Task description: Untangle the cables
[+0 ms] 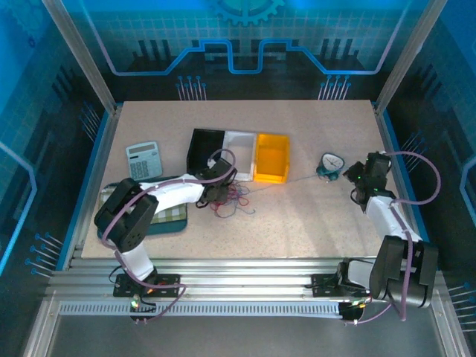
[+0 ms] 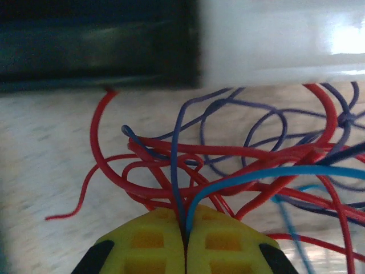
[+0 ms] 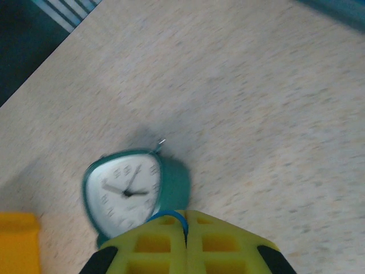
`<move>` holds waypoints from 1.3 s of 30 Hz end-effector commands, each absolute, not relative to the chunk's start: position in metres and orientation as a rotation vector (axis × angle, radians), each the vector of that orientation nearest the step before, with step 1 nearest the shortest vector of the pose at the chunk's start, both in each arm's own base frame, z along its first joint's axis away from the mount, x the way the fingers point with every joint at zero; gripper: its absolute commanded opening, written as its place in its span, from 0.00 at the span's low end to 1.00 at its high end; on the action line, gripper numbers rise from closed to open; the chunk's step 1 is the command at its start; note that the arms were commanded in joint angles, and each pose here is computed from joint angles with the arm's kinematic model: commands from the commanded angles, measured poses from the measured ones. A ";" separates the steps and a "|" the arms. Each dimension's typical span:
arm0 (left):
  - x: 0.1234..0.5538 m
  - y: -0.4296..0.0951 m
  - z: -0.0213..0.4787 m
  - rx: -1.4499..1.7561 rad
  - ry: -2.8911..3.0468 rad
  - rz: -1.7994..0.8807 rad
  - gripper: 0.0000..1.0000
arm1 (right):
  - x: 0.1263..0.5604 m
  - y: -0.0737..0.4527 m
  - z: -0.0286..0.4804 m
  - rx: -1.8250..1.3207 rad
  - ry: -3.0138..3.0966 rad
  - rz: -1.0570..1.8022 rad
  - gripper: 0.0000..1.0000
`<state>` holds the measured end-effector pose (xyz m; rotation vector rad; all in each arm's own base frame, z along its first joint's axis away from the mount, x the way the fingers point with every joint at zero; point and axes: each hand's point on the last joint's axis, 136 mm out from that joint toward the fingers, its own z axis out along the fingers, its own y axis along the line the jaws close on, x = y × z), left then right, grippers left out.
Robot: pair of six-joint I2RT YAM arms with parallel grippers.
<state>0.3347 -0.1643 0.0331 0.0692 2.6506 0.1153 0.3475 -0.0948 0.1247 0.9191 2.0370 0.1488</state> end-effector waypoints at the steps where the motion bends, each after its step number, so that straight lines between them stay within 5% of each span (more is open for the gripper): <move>1: 0.325 -0.126 0.041 -0.042 2.617 0.303 0.00 | 0.343 -0.132 0.140 0.999 1.970 0.071 0.00; 12: 0.323 -0.140 0.030 -0.054 2.663 0.183 0.00 | 0.339 -0.148 0.154 1.009 1.914 0.110 0.00; 20: 0.321 -0.218 0.038 0.277 2.665 -0.266 0.00 | 0.365 -0.017 0.139 0.551 2.135 0.303 0.00; 27: 0.317 -0.228 0.034 0.323 2.687 -0.306 0.00 | 0.345 0.118 0.109 -0.013 2.321 0.475 0.00; 39: 0.318 -0.228 0.033 0.343 2.683 -0.292 0.00 | 0.319 0.173 0.056 -0.217 2.523 0.565 0.06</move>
